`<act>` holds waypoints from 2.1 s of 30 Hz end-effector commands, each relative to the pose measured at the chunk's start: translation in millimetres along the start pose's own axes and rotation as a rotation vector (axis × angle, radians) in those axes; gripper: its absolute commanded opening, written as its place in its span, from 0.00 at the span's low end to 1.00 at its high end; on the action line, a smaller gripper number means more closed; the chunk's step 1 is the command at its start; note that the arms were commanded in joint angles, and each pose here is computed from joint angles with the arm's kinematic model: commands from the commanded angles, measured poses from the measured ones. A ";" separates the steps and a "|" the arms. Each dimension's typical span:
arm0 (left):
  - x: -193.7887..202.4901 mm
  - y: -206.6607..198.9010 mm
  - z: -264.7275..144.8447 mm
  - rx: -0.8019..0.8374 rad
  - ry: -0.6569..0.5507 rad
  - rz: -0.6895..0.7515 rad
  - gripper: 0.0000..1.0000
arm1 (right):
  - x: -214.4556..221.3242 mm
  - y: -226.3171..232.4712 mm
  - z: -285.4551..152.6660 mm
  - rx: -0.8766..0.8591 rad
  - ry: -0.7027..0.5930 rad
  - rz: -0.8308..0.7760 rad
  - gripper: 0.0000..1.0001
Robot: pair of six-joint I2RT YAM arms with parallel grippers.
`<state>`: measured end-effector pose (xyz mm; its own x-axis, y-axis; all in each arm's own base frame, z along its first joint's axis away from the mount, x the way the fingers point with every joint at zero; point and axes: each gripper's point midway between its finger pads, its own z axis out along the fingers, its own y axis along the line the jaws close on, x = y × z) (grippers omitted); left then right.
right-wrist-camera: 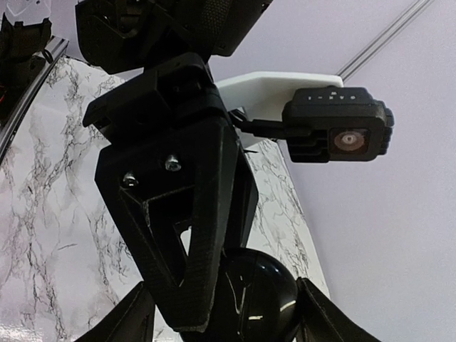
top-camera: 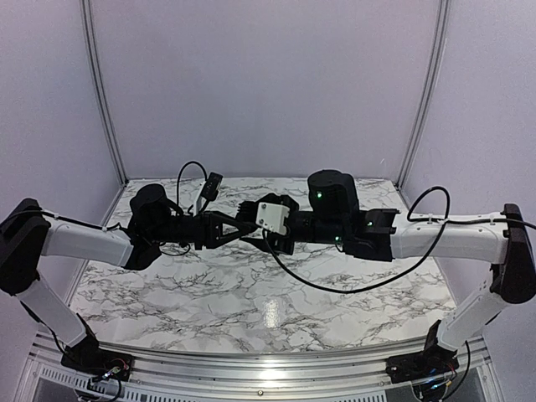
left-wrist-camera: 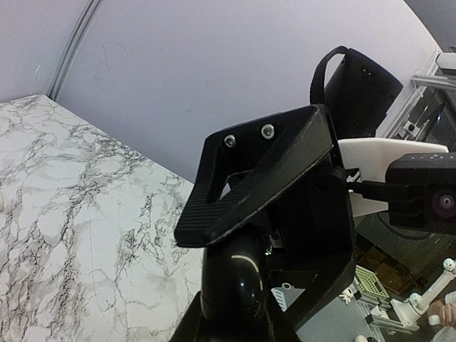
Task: Insert the wireless bluetooth earbuds into the charging case
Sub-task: Pass from the left arm to the right, then place the charging case with the earbuds at the center of the board.
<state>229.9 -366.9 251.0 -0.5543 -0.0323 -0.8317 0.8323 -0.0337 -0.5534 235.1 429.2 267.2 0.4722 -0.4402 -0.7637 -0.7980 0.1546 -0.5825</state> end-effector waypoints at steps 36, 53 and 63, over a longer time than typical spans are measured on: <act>-38.8 19.8 -40.5 -0.179 -0.170 0.111 0.99 | 20.6 -53.8 -7.1 0.145 -0.001 0.157 0.40; -73.1 70.8 -156.6 -0.754 -0.495 0.105 0.99 | 230.4 -97.0 78.4 0.130 0.311 0.745 0.40; -51.6 94.6 -148.3 -0.801 -0.363 0.062 0.99 | 297.9 -83.9 120.6 0.111 0.427 0.832 0.42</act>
<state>333.6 -221.3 240.1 -0.3582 -0.3653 -0.8592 0.5561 0.6557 -0.5106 480.8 387.8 62.0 -0.3808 -0.4455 -0.8103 -0.7841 0.6201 0.0275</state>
